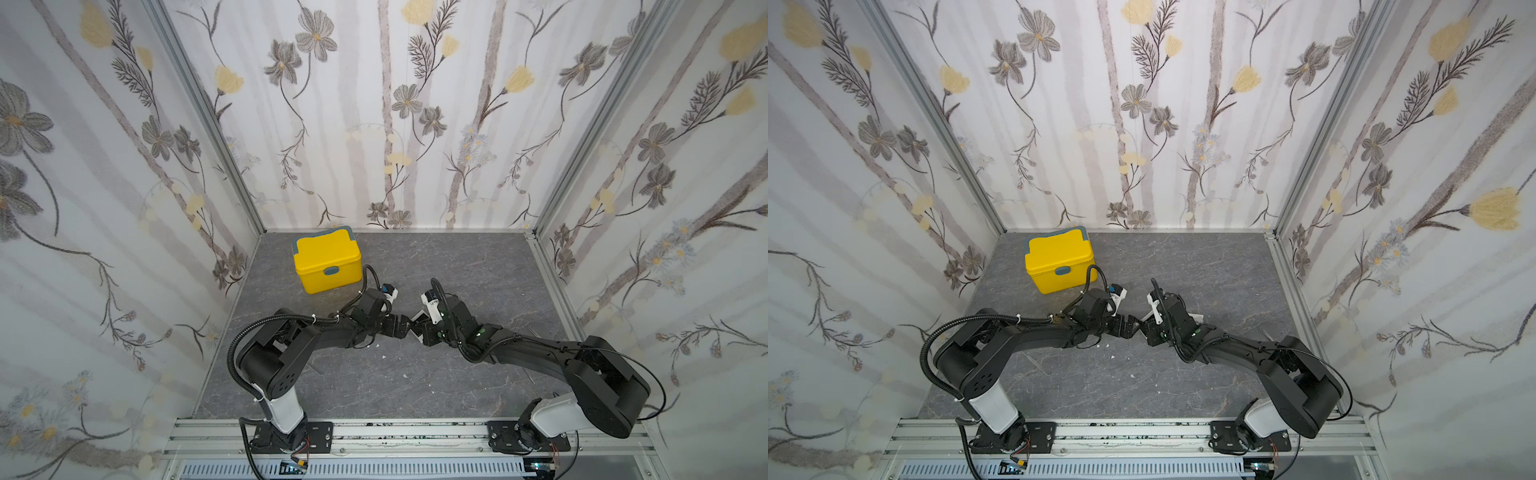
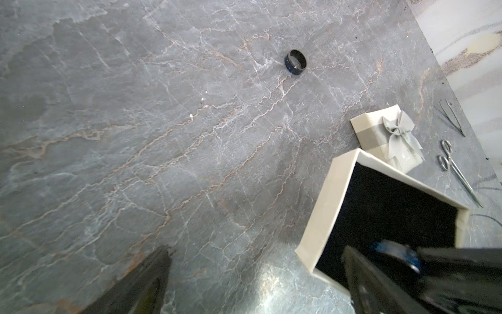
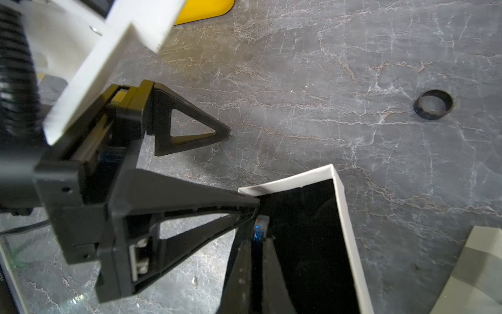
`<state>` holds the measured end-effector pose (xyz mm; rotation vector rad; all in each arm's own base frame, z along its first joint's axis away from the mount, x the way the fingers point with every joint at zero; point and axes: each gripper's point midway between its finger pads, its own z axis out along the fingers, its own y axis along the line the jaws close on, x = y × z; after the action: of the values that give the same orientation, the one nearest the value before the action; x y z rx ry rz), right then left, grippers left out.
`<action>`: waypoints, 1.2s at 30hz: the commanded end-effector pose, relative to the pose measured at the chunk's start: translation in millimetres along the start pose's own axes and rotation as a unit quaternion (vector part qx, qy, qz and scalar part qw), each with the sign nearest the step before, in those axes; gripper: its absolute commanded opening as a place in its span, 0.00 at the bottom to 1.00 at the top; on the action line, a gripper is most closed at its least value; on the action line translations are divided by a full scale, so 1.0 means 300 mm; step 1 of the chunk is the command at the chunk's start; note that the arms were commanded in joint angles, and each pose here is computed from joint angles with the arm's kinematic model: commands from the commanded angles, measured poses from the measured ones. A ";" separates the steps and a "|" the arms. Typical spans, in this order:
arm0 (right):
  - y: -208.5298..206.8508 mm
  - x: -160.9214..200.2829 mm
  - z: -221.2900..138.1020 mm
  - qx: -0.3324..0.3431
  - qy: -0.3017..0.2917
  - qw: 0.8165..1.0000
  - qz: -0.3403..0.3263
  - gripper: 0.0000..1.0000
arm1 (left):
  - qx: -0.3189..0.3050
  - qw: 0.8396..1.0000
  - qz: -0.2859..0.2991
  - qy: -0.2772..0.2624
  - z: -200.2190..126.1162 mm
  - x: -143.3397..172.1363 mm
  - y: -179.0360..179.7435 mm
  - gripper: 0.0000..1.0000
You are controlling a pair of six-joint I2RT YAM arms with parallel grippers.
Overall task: Take the rings out of the lift-off lid box
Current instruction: Take out the ring from the jewelry box.
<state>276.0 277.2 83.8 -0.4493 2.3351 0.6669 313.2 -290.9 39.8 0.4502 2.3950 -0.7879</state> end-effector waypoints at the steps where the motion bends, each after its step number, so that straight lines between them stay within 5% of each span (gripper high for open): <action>1: 0.012 -0.044 -0.008 -0.009 -0.031 0.999 0.009 0.00 | -0.001 1.000 -0.006 0.020 0.003 0.036 0.008 1.00; 36: -0.002 -0.068 -0.031 -0.083 -0.073 0.989 0.097 0.00 | 0.001 1.000 -0.008 0.025 0.008 0.050 0.009 1.00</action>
<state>283.0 267.2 86.9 -0.2565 2.2788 0.8738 313.3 -292.3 39.2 0.4533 2.3862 -0.7969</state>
